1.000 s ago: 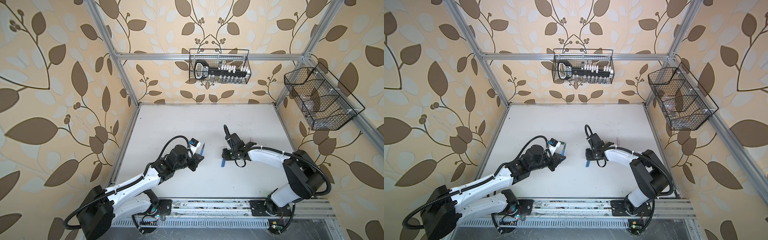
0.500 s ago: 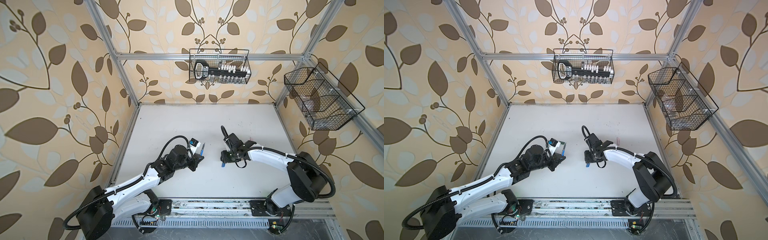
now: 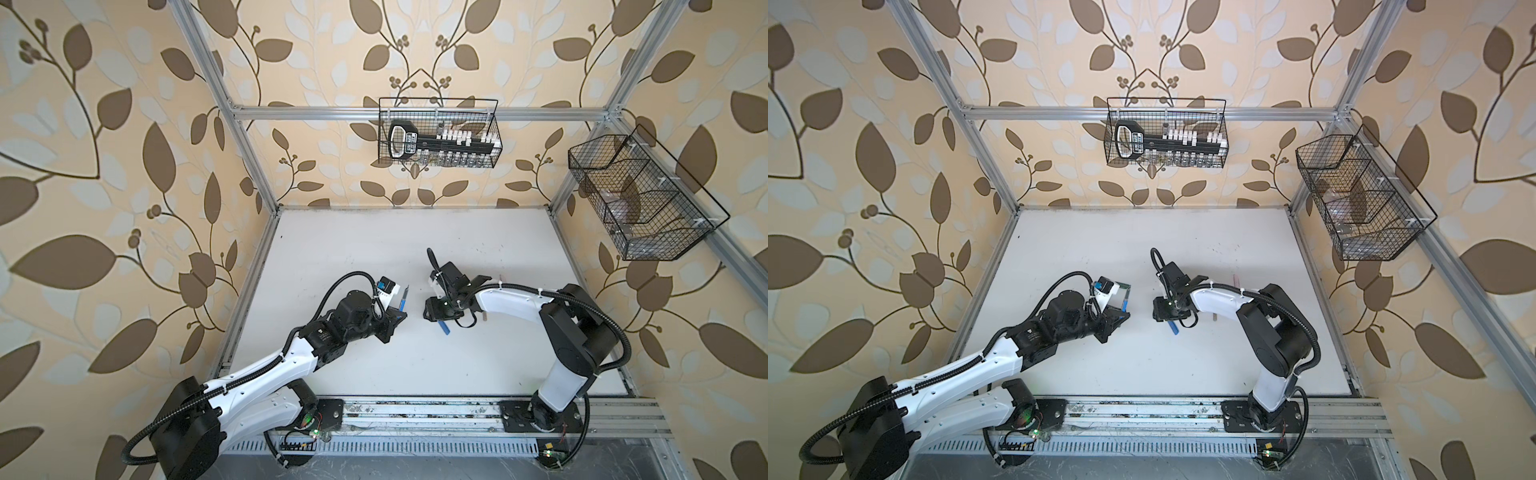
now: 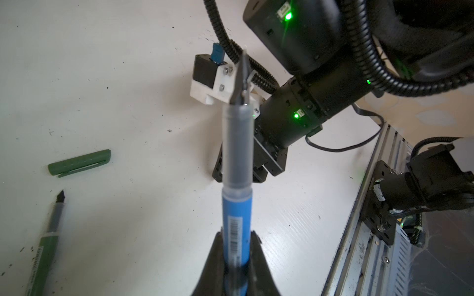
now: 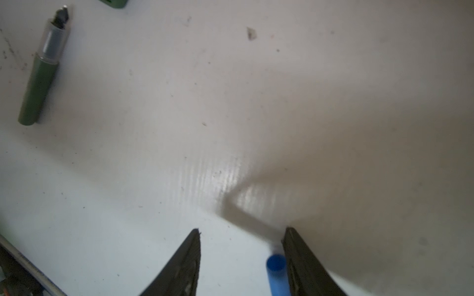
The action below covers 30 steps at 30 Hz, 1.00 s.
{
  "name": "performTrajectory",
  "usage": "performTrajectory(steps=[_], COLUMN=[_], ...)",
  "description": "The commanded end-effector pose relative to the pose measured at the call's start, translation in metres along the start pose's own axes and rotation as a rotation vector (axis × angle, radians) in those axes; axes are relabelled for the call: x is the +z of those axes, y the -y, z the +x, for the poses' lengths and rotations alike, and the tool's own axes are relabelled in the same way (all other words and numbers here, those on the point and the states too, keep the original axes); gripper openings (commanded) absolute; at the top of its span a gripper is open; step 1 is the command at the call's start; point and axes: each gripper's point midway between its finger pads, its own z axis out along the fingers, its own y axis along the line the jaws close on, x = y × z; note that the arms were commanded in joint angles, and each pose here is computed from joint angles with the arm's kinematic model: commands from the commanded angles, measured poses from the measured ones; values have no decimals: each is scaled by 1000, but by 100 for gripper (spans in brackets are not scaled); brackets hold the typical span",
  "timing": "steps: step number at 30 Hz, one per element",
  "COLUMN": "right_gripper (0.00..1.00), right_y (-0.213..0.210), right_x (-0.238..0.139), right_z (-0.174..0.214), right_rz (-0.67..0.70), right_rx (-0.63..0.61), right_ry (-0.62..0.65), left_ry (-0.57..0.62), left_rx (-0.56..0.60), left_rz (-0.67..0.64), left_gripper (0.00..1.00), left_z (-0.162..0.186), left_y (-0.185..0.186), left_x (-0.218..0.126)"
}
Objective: Insert the pens into the pen caps
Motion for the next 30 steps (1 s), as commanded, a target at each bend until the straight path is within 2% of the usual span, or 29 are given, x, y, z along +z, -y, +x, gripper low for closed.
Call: performTrajectory(steps=[1, 9, 14, 16, 21, 30], right_gripper=[53, 49, 50, 52, 55, 57], right_y=[-16, -14, -3, 7, 10, 28], right_x=[8, -10, -30, -32, -27, -22], right_z=[14, 69, 84, 83, 61, 50], right_rz=[-53, -16, 35, 66, 23, 40], right_rx=[-37, -39, -8, 13, 37, 61], right_ry=[-62, -157, -147, -117, -33, -25], left_ry=[37, 44, 49, 50, 48, 49], left_rx=[32, 37, 35, 36, 36, 40], left_rz=[-14, -1, 2, 6, 6, -1], left_gripper=[0, 0, 0, 0, 0, 0], left_z=[-10, -12, -12, -13, -12, -13], left_y=[2, 5, 5, 6, 6, 5], left_x=[-5, -8, -9, -9, -8, -9])
